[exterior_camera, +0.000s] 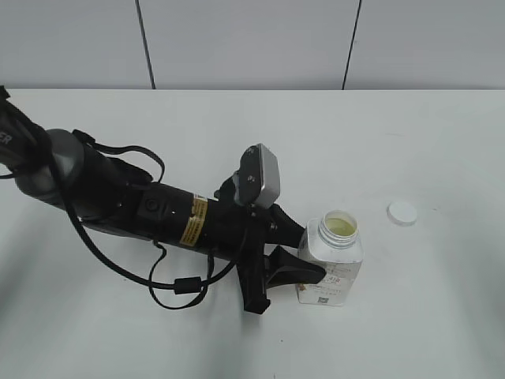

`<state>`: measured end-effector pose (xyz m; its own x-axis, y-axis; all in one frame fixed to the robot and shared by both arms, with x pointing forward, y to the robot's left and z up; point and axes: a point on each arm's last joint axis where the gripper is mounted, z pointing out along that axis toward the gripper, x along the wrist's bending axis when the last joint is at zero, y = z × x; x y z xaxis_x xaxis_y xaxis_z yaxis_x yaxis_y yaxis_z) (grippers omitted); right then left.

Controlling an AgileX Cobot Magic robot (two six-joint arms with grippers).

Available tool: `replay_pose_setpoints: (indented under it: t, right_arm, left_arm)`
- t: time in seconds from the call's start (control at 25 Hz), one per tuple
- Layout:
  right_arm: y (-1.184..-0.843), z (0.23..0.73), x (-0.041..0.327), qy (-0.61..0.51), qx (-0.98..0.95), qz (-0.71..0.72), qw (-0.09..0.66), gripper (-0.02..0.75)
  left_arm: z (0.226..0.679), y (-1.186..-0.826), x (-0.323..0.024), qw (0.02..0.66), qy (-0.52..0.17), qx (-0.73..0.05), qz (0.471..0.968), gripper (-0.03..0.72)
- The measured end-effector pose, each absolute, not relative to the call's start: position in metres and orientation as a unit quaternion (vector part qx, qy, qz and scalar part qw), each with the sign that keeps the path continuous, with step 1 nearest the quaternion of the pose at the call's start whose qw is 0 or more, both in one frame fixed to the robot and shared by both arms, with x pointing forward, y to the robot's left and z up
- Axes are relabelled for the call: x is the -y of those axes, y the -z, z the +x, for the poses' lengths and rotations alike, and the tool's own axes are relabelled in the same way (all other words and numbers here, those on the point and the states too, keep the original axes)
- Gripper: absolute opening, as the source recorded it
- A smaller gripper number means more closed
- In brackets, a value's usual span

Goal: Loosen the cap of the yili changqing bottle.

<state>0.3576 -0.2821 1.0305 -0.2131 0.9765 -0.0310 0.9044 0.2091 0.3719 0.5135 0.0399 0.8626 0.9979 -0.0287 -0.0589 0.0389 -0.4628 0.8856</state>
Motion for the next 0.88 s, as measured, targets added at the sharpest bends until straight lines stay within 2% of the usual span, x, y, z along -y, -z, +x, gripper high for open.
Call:
replay_pose_setpoints:
  t: [0.88]
  right_arm:
    - [-1.054,0.254,0.295,-0.336,-0.692,0.56,0.307,0.588]
  left_arm:
    - [0.514,-0.862,-0.04,0.517,0.032,-0.003,0.855,0.325]
